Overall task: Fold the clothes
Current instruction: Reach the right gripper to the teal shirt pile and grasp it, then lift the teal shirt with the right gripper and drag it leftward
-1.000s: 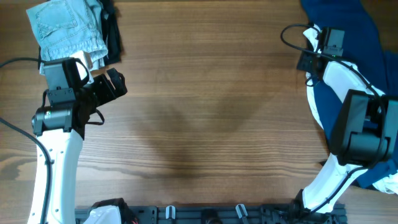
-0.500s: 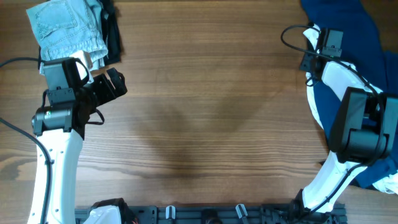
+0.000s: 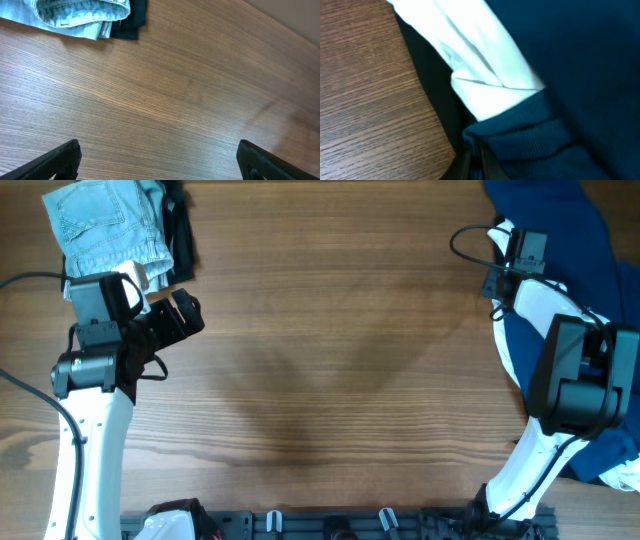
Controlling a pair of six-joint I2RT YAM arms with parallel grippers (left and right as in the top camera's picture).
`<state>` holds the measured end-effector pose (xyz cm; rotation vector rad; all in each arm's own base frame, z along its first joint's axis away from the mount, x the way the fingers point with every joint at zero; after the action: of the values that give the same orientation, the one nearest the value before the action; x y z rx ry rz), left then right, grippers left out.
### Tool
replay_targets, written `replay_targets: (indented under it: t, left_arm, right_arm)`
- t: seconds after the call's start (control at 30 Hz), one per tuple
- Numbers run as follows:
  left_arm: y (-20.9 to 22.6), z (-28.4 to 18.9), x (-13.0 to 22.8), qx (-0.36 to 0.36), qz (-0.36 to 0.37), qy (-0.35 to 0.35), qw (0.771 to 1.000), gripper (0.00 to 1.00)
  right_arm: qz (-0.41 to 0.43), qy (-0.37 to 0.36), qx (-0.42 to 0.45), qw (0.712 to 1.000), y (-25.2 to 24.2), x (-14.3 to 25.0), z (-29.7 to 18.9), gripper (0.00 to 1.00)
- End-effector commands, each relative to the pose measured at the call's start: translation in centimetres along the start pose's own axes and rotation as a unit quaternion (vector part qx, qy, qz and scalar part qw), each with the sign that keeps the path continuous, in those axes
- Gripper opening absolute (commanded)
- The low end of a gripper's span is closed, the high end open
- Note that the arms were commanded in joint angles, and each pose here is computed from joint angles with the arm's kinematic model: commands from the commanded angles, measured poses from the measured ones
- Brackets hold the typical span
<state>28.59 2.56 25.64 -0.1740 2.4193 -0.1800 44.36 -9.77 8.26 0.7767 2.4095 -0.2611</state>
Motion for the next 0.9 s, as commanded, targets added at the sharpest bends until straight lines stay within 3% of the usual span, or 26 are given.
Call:
replay_targets:
  t: [0.0,0.17,0.3,0.43,0.53,0.67,0.87]
  left_arm:
    - [0.0,0.0,-0.3,0.003,-0.002,-0.002,1.000,1.00]
    - [0.0,0.0,-0.3,0.004,-0.002,-0.001,1.000,1.00]
    - [-0.2,0.0,-0.3,0.013,-0.030,-0.001,0.999,1.00]
    - [-0.2,0.0,-0.4,0.013,-0.029,-0.004,0.999,1.00]
    - [-0.2,0.0,-0.7,0.014,-0.026,-0.013,0.999,1.00]
    - [-0.1,0.0,-1.4,0.008,-0.022,-0.036,0.999,1.00]
    - [0.9,-0.1,-1.4,-0.053,-0.024,-0.041,0.997,1.00]
  right_arm:
    - [-0.004,-0.034,0.013,0.999,-0.4,-2.0,-2.1,0.04]
    - [-0.016,-0.038,-0.037,0.998,-0.1,-3.5,-5.9,0.04]
    - [-0.029,-0.036,-0.164,0.985,0.7,-4.7,-12.4,0.04]
    - [-0.062,-0.012,-0.290,0.955,2.3,-4.0,-18.5,0.04]
    - [-0.114,0.012,-0.379,0.918,5.8,-1.4,-23.5,0.04]
    - [-0.233,0.052,-0.467,0.852,13.7,5.6,-31.1,0.04]
    - [-0.329,0.085,-0.561,0.755,19.2,15.5,-39.4,0.04]
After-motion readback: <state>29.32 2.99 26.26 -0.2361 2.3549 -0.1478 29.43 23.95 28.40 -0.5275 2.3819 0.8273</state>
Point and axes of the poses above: each gripper's point midway between its finger pads, its own z axis out along the fingers, its own y axis along the line the jaws close on, x = y × z, the point moved 9 cm from there along -z, back along the fingers, and after that the axes turned 14 degrees about z, right-handed, at the moved point
